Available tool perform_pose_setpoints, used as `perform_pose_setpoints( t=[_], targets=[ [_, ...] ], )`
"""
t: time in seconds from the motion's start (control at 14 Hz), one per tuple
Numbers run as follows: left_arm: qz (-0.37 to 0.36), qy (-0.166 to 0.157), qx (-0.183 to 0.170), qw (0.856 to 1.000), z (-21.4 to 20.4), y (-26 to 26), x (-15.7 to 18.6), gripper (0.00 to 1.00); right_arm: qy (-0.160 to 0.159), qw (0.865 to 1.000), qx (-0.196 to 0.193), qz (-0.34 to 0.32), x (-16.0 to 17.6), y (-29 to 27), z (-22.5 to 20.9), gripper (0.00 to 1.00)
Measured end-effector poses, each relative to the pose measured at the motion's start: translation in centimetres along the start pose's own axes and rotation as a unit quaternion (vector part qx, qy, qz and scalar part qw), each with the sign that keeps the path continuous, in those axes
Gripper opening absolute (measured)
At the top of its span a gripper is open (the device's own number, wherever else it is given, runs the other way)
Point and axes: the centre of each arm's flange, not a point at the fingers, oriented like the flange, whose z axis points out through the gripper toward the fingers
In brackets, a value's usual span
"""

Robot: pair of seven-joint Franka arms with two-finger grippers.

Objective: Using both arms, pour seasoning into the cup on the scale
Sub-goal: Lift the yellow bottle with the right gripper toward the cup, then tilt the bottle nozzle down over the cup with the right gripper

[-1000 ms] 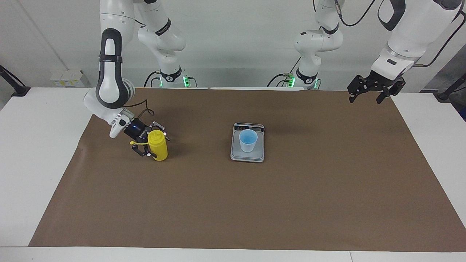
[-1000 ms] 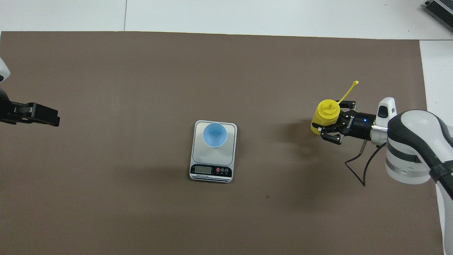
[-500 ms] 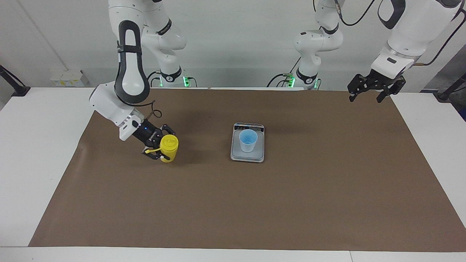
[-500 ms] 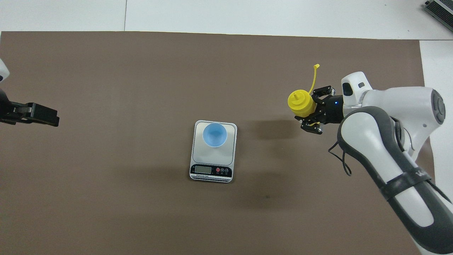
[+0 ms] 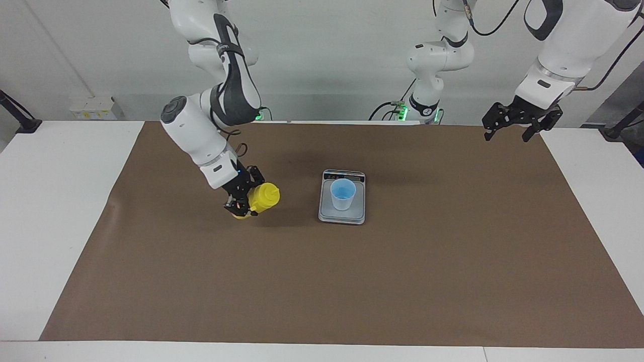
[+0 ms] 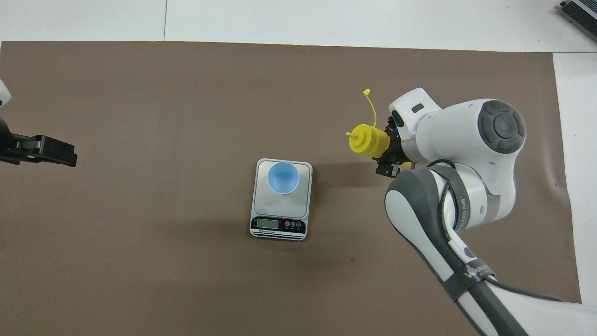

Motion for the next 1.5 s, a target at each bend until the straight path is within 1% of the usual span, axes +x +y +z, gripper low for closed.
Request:
perform_pose_setpoints(
  t=[0.21, 0.43, 0.57, 0.79, 1.0, 1.14, 1.21, 1.36, 1.43, 1.5],
  targets=[
    [0.000, 0.000, 0.000, 1.000, 0.0, 0.0, 0.0, 1.00, -0.064, 0.997, -0.015, -0.046, 2.6, -0.7, -1.0, 0.56],
    [0.000, 0.000, 0.000, 1.000, 0.0, 0.0, 0.0, 1.00, -0.107, 0.990, -0.031, -0.082, 4.6, -0.9, -2.0, 0.56],
    [0.000, 0.000, 0.000, 1.000, 0.0, 0.0, 0.0, 1.00, -0.148, 0.980, -0.043, -0.123, 6.5, -1.9, -1.5, 0.56],
    [0.000, 0.000, 0.000, 1.000, 0.0, 0.0, 0.0, 1.00, -0.187, 0.968, -0.075, -0.150, 8.7, -2.0, -1.8, 0.56],
    [0.000, 0.000, 0.000, 1.000, 0.0, 0.0, 0.0, 1.00, -0.226, 0.950, -0.123, -0.179, 11.3, -3.1, -1.6, 0.56],
    [0.000, 0.000, 0.000, 1.000, 0.0, 0.0, 0.0, 1.00, -0.258, 0.926, -0.161, -0.223, 13.6, -4.7, -1.1, 0.56],
    [0.000, 0.000, 0.000, 1.000, 0.0, 0.0, 0.0, 1.00, -0.268, 0.914, -0.181, -0.246, 14.8, -5.6, -0.9, 0.56],
    [0.000, 0.000, 0.000, 1.000, 0.0, 0.0, 0.0, 1.00, -0.264, 0.904, -0.200, -0.272, 16.0, -6.3, -0.6, 0.56],
    [0.000, 0.000, 0.000, 1.000, 0.0, 0.0, 0.0, 1.00, -0.269, 0.894, -0.214, -0.287, 16.2, -6.4, -0.5, 0.56],
    [0.000, 0.000, 0.000, 1.000, 0.0, 0.0, 0.0, 1.00, -0.279, 0.880, -0.231, -0.306, 16.4, -6.5, -0.4, 0.56]
  ],
)
